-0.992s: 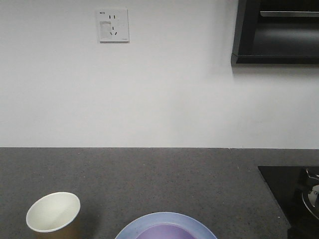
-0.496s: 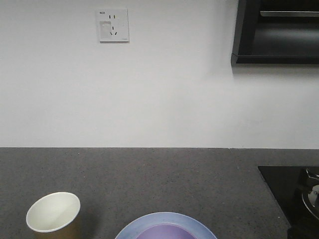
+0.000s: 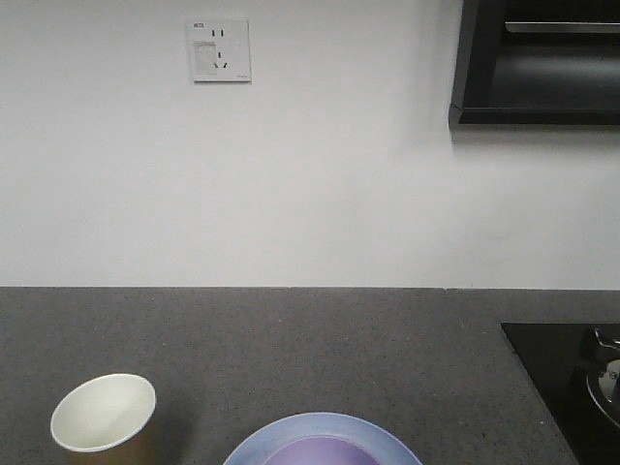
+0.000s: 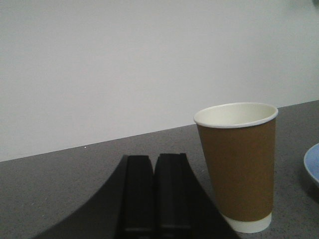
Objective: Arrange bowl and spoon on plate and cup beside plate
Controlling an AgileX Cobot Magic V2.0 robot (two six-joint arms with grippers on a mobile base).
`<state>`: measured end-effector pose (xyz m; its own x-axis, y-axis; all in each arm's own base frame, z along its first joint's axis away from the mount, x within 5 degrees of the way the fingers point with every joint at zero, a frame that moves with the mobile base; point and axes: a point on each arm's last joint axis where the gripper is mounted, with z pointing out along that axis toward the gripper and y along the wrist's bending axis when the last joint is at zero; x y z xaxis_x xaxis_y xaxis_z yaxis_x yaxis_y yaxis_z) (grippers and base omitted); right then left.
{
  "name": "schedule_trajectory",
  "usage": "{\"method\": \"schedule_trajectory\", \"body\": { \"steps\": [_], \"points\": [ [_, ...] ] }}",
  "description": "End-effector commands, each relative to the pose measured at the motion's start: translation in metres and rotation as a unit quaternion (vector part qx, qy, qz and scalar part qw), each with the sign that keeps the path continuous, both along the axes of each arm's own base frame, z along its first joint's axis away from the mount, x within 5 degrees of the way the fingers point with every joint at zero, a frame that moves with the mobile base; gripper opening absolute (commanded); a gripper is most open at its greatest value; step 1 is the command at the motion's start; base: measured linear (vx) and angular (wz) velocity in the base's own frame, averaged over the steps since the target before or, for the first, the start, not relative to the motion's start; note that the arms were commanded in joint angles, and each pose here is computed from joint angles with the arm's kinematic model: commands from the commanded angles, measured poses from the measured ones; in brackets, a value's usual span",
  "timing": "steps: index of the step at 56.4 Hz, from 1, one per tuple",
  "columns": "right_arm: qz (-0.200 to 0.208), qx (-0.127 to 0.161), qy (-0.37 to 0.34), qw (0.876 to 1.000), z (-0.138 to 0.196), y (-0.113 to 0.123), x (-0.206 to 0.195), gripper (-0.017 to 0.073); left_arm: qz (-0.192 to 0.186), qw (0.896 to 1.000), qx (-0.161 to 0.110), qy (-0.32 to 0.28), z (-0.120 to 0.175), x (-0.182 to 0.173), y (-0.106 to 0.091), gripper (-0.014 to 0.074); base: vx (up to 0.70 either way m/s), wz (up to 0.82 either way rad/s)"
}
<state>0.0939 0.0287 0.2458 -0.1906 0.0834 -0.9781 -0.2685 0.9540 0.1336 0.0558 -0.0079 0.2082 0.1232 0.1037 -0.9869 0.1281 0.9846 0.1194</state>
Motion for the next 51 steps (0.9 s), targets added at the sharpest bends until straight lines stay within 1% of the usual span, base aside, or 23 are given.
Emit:
{"method": "schedule_trajectory", "body": {
  "steps": [1, 6, 10, 11, 18, 25, 51],
  "points": [
    [-0.024, 0.029, -0.079, 0.996, -0.008, -0.008, -0.011, -0.0008, 0.002, 0.998, -0.015, -0.058, 0.017, -0.004, 0.001, -0.0006, 0.00, 0.00],
    [-0.044, 0.031, -0.095, 0.994, -0.031, -0.014, -0.024, -0.0008, 0.002, 0.998, -0.015, -0.058, 0.017, -0.004, 0.001, -0.0006, 0.00, 0.00],
    [-0.054, 0.030, -0.107, 0.992, -0.042, -0.016, -0.030, -0.0008, 0.002, 0.998, -0.015, -0.058, 0.017, -0.004, 0.001, -0.0006, 0.00, 0.00],
    [-0.058, 0.028, -0.099, 0.993, -0.043, -0.017, -0.032, -0.0008, 0.002, 0.998, -0.015, -0.058, 0.017, -0.004, 0.001, -0.0006, 0.00, 0.00],
    [-0.060, 0.012, -0.126, 0.990, -0.041, -0.019, -0.039, -0.0008, 0.002, 0.998, -0.015, -0.058, 0.017, -0.004, 0.001, -0.0006, 0.00, 0.00],
    [-0.058, 0.020, -0.141, 0.988, -0.038, -0.019, -0.039, -0.0008, 0.002, 0.998, -0.015, -0.058, 0.017, -0.004, 0.001, -0.0006, 0.00, 0.00],
    [-0.058, 0.020, -0.142, 0.988, -0.038, -0.019, -0.039, -0.0008, 0.002, 0.998, -0.015, -0.058, 0.017, -0.004, 0.001, -0.0006, 0.00, 0.00]
  ]
}}
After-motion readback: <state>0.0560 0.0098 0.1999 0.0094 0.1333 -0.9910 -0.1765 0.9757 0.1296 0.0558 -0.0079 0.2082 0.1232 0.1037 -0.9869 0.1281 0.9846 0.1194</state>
